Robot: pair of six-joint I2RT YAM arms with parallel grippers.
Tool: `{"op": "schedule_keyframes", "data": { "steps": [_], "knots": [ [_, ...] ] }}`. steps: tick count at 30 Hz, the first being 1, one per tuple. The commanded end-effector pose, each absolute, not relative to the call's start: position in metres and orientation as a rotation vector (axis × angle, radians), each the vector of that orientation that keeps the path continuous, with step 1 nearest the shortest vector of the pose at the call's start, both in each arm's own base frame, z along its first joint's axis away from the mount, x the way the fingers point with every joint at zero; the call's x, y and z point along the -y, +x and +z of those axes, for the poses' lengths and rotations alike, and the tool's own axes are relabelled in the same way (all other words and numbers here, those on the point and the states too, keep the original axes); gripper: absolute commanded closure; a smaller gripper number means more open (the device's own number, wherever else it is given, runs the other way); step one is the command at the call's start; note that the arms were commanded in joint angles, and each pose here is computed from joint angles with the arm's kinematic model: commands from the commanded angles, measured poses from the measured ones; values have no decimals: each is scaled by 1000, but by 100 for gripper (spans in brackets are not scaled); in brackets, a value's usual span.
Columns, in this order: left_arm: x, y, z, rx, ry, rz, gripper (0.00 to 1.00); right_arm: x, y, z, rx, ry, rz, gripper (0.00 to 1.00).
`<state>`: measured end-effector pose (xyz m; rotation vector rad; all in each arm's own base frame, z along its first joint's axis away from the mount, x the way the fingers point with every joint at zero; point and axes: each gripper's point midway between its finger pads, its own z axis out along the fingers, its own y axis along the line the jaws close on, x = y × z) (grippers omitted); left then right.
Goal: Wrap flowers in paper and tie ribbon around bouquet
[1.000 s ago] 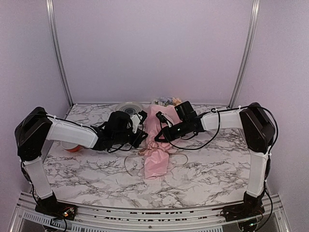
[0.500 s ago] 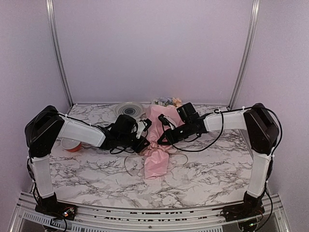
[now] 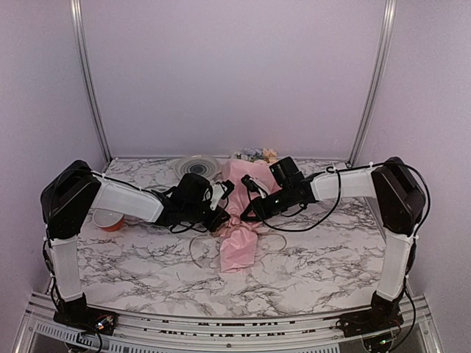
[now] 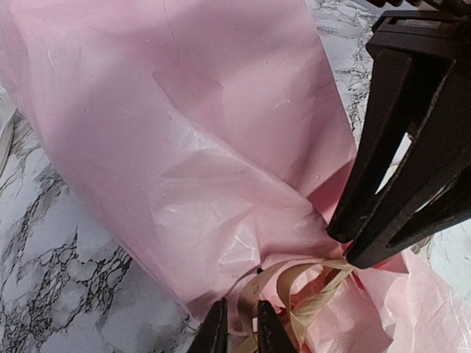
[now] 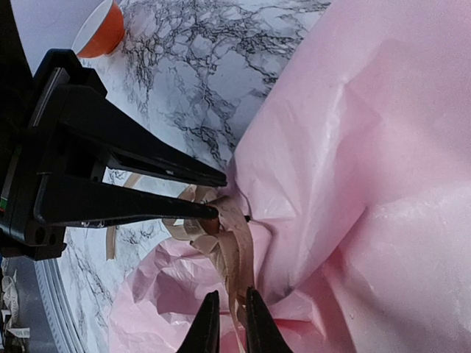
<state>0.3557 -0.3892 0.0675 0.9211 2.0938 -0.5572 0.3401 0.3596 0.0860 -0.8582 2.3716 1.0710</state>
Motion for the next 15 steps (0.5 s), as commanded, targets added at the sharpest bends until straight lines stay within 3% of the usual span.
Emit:
{"op": "schedule_keyframes", "data": {
  "steps": [1,4,15],
  "knots": [
    [391,364,65,-2090,920,-527,91,-362,334,86,-2366,-891,1078,86],
    [391,362,63,-2093,928,-538,100,-362,332,83,-2374,-901,1074,87],
    [390,355,78,-2068,913,-583,100,-359,321,83,-2360,-953,1039,88]
  ]
}}
